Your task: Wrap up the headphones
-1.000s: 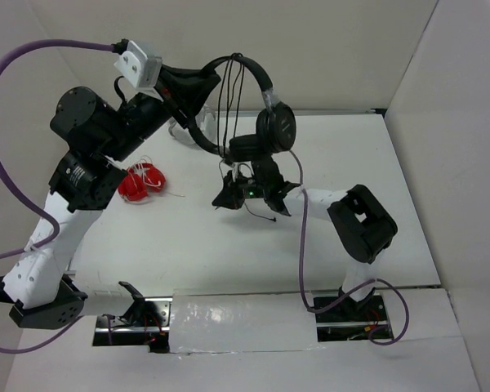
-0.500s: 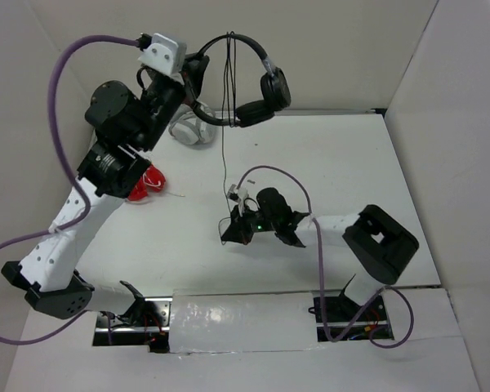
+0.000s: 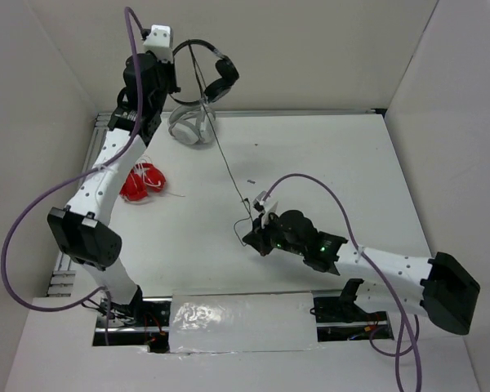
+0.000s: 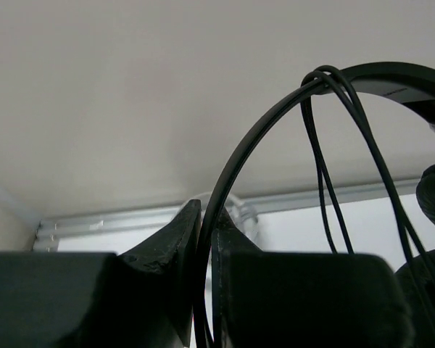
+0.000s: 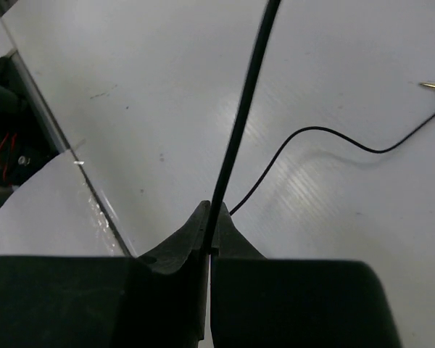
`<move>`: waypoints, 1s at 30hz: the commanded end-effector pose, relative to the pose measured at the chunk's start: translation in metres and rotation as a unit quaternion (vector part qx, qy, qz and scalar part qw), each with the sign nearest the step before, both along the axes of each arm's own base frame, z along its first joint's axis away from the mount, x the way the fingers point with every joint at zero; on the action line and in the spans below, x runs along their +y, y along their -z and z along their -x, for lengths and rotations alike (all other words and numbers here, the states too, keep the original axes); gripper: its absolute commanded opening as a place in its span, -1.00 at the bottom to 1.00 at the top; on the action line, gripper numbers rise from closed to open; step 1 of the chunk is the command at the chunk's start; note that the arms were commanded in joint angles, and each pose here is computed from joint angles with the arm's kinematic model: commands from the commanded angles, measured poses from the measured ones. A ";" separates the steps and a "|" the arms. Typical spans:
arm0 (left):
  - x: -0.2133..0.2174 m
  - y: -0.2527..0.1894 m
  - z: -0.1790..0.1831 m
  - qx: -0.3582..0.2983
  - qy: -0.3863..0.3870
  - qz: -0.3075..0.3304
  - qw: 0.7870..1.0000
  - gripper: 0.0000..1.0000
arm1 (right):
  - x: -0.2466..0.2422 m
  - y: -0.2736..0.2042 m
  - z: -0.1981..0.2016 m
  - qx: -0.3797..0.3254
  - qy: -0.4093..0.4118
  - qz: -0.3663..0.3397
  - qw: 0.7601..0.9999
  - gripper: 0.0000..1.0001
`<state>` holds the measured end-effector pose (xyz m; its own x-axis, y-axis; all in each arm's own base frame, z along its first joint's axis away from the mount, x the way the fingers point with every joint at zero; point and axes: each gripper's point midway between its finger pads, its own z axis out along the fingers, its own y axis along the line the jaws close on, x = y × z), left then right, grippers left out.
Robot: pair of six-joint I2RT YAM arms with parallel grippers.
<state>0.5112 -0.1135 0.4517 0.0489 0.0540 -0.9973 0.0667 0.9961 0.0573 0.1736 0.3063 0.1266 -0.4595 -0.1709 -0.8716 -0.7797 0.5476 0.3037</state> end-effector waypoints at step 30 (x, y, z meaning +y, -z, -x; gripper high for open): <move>-0.063 0.283 0.016 0.258 -0.043 -0.033 0.965 -1.00 | -0.111 -0.216 -0.105 -0.327 0.338 0.142 0.871 -1.00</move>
<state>0.4855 -0.1740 0.1512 -0.5220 0.1700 -0.8358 0.0933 0.9854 0.1422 0.2711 0.2053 0.2918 -0.0651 -0.2884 -0.9553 -0.2953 0.9200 -0.2576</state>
